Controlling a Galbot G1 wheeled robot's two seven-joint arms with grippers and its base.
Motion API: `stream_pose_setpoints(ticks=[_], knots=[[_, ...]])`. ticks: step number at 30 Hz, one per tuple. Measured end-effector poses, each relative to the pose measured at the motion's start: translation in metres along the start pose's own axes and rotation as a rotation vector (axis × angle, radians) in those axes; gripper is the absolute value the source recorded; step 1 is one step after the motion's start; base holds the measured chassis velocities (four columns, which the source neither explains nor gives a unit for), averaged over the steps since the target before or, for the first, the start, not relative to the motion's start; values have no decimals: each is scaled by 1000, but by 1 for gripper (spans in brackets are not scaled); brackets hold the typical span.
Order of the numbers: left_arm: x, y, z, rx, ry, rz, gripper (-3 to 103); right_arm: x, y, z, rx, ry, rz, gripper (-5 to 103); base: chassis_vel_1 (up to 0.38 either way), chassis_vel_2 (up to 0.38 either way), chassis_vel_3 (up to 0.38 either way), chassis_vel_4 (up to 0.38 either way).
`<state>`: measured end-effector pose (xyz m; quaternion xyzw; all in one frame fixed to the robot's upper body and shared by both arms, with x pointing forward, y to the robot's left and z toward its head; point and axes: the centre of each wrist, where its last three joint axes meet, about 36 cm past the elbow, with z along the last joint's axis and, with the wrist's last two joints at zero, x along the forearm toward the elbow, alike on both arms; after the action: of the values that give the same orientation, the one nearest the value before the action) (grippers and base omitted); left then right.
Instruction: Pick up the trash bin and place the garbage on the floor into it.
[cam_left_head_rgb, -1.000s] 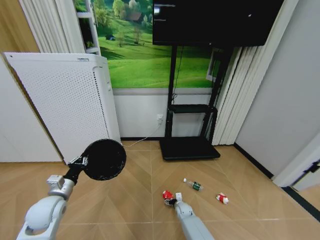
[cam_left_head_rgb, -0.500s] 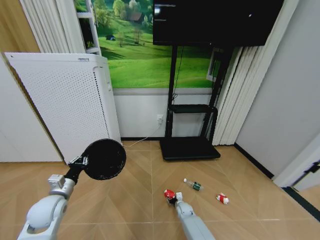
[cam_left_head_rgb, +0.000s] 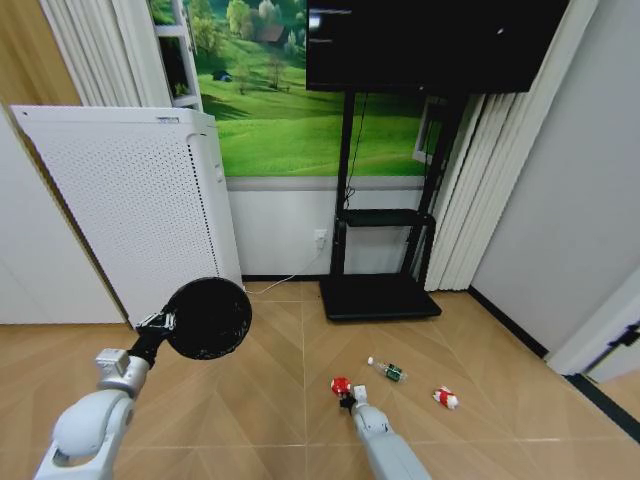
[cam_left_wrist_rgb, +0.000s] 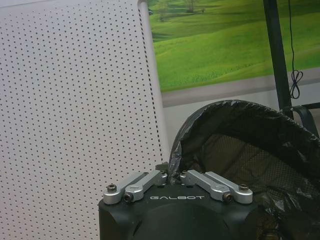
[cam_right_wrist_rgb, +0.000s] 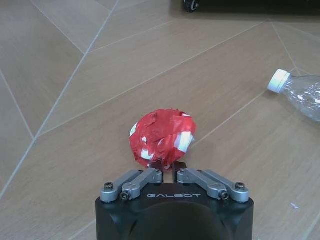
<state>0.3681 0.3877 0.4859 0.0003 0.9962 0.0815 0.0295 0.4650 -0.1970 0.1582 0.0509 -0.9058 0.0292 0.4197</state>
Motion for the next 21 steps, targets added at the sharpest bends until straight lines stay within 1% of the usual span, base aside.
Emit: stream_pose_setpoints(ticks=[2, 12, 16, 18, 19, 20, 21], knots=[[0, 0, 0, 0, -1, 0, 3, 1, -5, 0, -1, -1, 6, 3, 0, 0, 0, 0], [0, -1, -1, -1, -2, 2, 3, 12, -20, 10, -18, -12, 18, 2, 0, 0, 0, 0], [1, -2, -1, 1, -2, 3, 3, 19, -29, 12, -42, -22, 29, 1, 0, 0, 0, 0], [2, -1, -1, 0, -2, 2, 3, 26, -40, 10, -75, -38, 46, 1, 0, 0, 0, 0], [2, -1, -1, 0, -2, 2, 3, 26, -40, 10, -75, -38, 46, 1, 0, 0, 0, 0], [2, -1, -1, 0, -3, 1, 3, 30, -47, 8, -98, -50, 55, 1, 0, 0, 0, 0], [2, -1, -1, 0, -3, 1, 3, 30, -47, 8, -98, -50, 55, 1, 0, 0, 0, 0]])
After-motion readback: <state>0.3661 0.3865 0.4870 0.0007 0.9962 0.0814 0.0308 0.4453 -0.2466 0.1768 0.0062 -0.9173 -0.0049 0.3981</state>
